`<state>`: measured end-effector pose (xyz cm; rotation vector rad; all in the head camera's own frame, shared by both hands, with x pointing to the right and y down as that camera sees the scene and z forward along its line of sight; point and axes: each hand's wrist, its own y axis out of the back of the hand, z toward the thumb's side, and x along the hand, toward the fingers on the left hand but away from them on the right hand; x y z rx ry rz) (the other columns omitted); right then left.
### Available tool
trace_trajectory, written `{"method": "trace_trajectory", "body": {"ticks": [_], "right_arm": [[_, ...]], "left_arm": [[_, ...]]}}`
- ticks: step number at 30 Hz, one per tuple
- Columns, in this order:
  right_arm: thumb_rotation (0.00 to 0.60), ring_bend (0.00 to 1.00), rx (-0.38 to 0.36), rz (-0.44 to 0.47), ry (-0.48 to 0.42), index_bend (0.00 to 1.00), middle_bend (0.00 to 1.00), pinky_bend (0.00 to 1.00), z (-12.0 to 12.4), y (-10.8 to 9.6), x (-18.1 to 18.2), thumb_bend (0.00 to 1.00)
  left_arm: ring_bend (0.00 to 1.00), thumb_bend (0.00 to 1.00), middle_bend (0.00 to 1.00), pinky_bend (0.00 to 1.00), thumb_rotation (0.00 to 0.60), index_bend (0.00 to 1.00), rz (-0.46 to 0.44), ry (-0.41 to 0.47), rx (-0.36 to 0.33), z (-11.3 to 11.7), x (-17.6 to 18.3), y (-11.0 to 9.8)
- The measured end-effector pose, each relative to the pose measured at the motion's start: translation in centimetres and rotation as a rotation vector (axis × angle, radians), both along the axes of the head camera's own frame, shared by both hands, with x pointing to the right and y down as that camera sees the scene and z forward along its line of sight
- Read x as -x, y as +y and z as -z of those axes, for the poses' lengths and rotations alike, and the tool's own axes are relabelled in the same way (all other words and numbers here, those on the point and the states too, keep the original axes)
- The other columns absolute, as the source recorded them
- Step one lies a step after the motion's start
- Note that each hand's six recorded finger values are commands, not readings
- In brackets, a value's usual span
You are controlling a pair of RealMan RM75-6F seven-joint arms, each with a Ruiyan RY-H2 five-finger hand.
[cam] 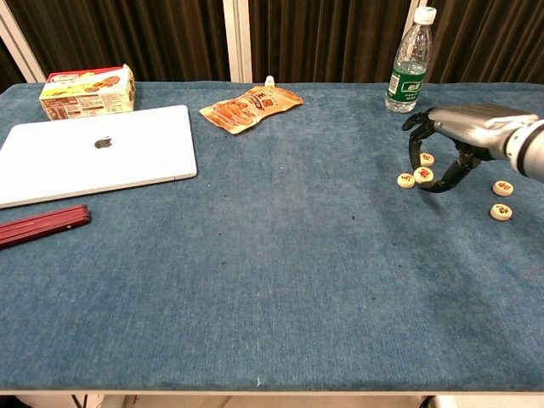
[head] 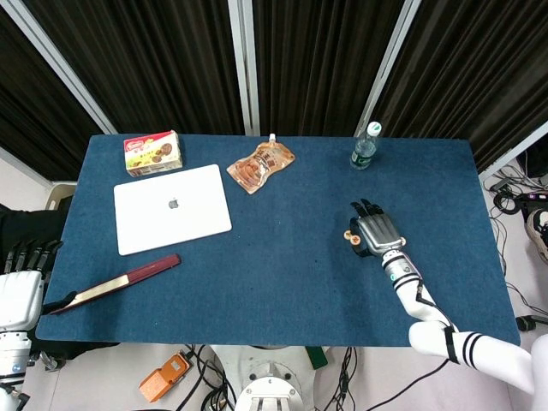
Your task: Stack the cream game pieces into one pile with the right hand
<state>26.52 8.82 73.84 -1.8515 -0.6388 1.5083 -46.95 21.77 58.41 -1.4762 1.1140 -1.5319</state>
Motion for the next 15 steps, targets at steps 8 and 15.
{"method": "trace_trajectory", "body": {"ticks": [8, 15], "right_arm": [[0.6, 0.08, 0.031, -0.021, 0.026, 0.56, 0.16, 0.18, -1.1, -1.3, 0.4, 0.44], [0.6, 0.08, 0.04, -0.028, 0.035, 0.54, 0.16, 0.18, -1.6, -1.6, 0.7, 0.44]], "left_arm": [[0.09, 0.0, 0.16, 0.03, 0.6, 0.17, 0.01, -0.007, 0.01, -0.1, 0.2, 0.2], [0.09, 0.0, 0.16, 0.03, 0.6, 0.17, 0.004, -0.009, 0.013, -0.2, 0.1, 0.0]]}}
